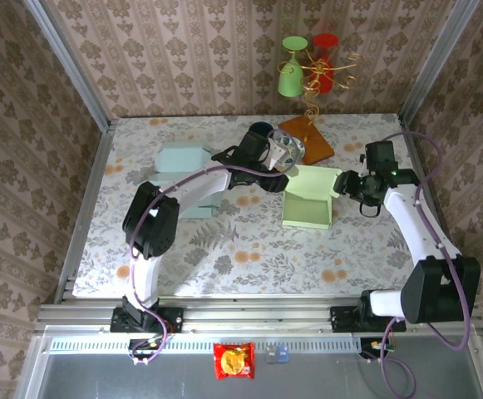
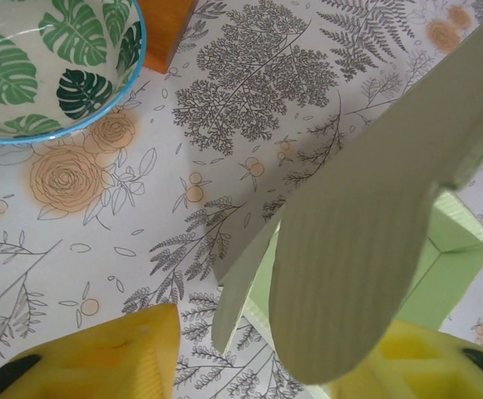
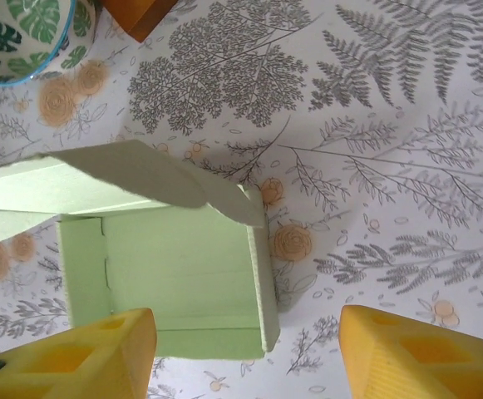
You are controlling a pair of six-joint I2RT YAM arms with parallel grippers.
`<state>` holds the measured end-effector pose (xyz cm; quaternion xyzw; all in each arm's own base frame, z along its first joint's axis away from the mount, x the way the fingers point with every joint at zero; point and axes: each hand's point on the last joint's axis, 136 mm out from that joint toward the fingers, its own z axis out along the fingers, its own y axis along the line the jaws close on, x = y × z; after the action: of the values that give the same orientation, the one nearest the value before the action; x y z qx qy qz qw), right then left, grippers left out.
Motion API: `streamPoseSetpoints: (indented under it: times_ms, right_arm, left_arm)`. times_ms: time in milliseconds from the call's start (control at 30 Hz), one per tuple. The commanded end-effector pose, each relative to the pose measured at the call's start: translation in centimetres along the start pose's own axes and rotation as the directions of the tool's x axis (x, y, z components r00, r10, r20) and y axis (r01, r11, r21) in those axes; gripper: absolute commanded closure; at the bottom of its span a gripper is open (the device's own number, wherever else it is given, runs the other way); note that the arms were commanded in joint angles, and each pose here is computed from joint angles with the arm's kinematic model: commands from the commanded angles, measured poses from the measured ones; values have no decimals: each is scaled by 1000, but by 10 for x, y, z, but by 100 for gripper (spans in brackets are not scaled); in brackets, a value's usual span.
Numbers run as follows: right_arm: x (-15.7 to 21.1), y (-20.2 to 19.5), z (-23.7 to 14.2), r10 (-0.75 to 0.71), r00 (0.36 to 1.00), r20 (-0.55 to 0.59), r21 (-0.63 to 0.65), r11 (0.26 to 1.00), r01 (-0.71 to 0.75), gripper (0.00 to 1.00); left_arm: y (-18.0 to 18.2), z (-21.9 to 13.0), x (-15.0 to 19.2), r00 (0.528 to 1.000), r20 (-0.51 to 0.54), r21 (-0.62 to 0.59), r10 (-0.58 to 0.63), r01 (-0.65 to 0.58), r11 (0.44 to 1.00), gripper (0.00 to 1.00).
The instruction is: Fold the paper box
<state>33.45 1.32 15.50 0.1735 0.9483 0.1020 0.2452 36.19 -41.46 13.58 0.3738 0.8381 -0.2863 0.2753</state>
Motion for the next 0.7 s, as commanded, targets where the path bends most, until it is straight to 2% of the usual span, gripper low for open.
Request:
streamPoseSetpoints:
  times_ms: [0,233,667]
  right_arm:
    - [-9,8,12,-118,993,17,-40,992,118,39]
    - [-13,7,42,-152,988,-36,-37,988,151,44]
    - [-26,16,57,-191,981,-34,-28,981,190,68]
  left_arm:
    - [-2,2,-2,1000,-15,-17,25,-25,1000,56]
    - [-1,6,-5,1000,-16,-33,18,-19,999,66]
    - [-4,19,-4,999,-46,-64,9,-12,998,83]
